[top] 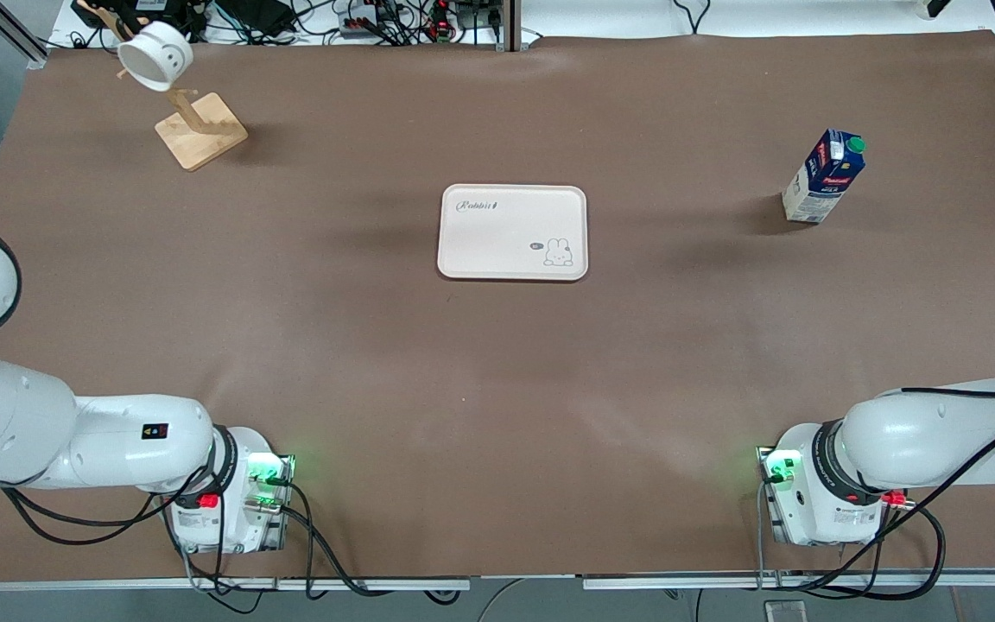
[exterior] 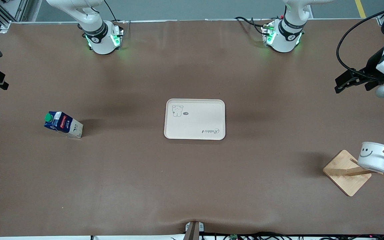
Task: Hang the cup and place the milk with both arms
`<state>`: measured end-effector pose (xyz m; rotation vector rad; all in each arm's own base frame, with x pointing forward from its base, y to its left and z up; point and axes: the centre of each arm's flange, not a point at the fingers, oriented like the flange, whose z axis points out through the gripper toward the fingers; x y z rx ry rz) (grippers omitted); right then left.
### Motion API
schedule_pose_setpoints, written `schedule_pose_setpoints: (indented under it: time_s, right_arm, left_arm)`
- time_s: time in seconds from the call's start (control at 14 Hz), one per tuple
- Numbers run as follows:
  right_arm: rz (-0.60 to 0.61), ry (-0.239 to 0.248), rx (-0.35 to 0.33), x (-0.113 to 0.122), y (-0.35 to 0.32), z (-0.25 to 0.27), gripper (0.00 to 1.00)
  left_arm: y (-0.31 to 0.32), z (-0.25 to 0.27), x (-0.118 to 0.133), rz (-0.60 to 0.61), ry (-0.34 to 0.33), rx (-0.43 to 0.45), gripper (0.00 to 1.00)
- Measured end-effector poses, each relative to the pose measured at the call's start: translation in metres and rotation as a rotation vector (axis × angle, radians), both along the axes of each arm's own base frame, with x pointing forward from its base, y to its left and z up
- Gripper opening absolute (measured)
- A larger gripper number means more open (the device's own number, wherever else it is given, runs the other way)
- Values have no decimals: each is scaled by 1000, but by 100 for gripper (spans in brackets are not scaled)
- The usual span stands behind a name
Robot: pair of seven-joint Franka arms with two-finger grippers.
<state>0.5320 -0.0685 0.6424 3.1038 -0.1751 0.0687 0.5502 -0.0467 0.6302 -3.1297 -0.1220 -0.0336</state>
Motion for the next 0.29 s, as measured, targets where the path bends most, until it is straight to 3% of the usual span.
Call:
schedule_pose_setpoints:
  time_s: [0.29]
  right_arm:
    - [-37, -7, 1, 0, 5, 4, 100]
  left_arm:
    - [2, 7, -1, 1, -4, 16, 100]
